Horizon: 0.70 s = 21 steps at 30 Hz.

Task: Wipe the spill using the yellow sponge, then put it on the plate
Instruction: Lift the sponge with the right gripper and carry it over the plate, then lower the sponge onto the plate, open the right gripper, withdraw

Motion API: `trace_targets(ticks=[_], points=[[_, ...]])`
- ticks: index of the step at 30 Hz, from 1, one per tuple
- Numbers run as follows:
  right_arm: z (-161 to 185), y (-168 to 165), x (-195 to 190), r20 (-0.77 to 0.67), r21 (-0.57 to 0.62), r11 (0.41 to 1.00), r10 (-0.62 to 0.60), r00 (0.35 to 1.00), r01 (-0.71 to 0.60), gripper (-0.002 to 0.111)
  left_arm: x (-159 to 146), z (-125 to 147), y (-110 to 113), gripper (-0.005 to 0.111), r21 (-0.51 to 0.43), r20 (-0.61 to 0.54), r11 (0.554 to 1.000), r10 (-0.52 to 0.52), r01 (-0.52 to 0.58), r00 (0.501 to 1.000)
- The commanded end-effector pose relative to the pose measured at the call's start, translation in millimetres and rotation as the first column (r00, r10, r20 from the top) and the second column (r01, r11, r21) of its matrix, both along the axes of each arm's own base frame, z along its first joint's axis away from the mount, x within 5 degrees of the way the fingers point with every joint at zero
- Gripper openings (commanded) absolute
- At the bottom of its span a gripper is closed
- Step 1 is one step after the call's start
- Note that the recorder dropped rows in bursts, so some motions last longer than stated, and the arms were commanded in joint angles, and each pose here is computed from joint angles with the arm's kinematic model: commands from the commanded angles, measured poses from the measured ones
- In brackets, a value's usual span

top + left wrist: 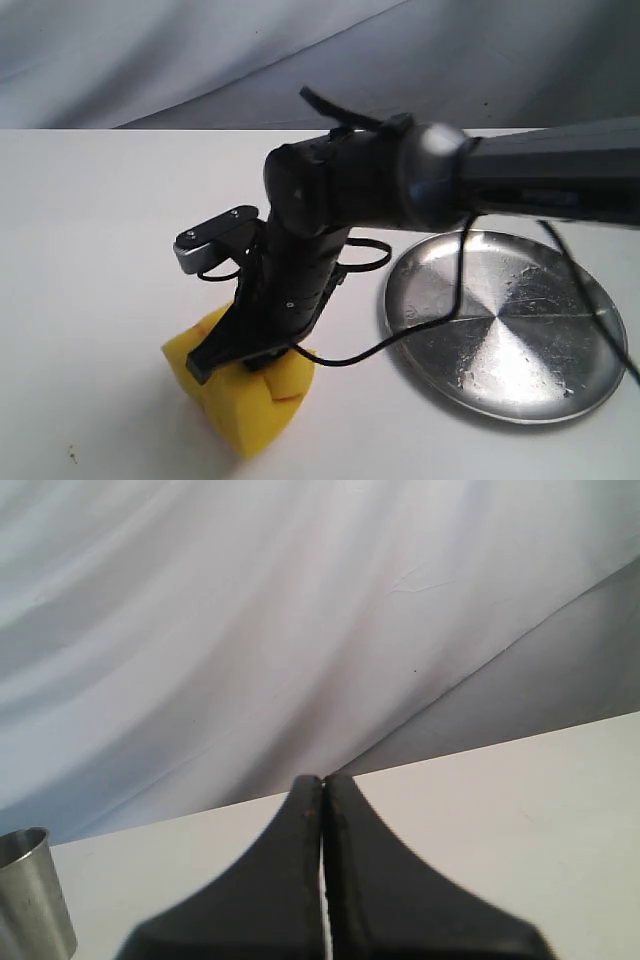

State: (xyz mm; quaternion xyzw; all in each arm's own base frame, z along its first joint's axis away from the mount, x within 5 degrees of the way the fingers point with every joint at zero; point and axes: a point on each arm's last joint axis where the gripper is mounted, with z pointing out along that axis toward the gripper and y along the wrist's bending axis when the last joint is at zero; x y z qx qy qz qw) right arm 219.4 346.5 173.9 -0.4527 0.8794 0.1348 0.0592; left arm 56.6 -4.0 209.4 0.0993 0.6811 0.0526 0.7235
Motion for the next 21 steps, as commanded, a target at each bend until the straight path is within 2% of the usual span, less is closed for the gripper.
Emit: trace_targets(ticks=[1, 5, 7, 12, 17, 21], points=[[64.4, -28.8, -15.4, 0.088, 0.114, 0.993, -0.046, 0.995, 0.036, 0.0, -0.5, 1.7, 0.2, 0.0, -0.017, 0.01, 1.0, 0.003, -0.003, 1.0], [121.4, -64.9, -12.0, 0.243, 0.172, 0.978, -0.155, 0.958, 0.115, 0.0, -0.5, 1.7, 0.2, 0.0, -0.017, 0.01, 1.0, 0.003, -0.003, 1.0], [144.7, -87.0, -6.0, 0.321, 0.19, 0.966, -0.227, 0.919, 0.173, 0.0, -0.5, 1.7, 0.2, 0.0, -0.017, 0.01, 1.0, 0.003, -0.003, 1.0], [174.6, -138.0, 14.2, 0.419, 0.203, 0.927, -0.375, 0.827, 0.317, 0.0, -0.5, 1.7, 0.2, 0.0, -0.017, 0.01, 1.0, 0.003, -0.003, 1.0], [170.4, -171.6, 34.6, 0.409, 0.175, 0.882, -0.47, 0.783, 0.438, 0.0, -0.5, 1.7, 0.2, 0.0, -0.017, 0.01, 1.0, 0.003, -0.003, 1.0], [122.2, -198.4, 43.7, 0.379, 0.129, 0.848, -0.522, 0.765, 0.515, 0.0, -0.5, 1.7, 0.2, 0.0, -0.017, 0.01, 1.0, 0.003, -0.003, 1.0]])
